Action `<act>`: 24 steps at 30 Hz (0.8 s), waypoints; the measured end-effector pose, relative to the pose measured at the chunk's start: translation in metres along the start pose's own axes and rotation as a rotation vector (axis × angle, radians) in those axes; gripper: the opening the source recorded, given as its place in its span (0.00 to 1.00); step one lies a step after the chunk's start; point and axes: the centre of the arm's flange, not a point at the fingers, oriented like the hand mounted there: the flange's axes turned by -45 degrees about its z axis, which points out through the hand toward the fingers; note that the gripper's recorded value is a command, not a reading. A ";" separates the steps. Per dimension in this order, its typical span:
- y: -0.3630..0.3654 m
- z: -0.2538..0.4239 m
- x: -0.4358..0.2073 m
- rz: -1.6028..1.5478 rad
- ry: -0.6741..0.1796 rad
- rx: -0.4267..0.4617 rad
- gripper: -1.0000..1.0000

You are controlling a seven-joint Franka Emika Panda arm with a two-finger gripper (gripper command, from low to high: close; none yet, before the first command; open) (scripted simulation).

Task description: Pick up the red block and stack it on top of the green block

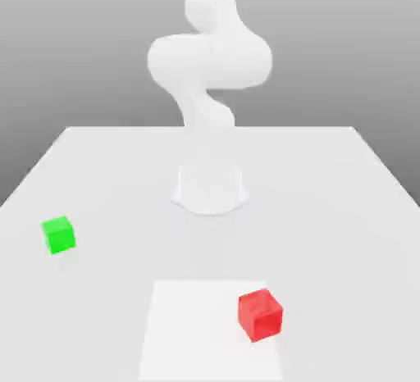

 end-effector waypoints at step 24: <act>-0.071 0.381 -0.294 -0.372 -0.704 0.143 0.50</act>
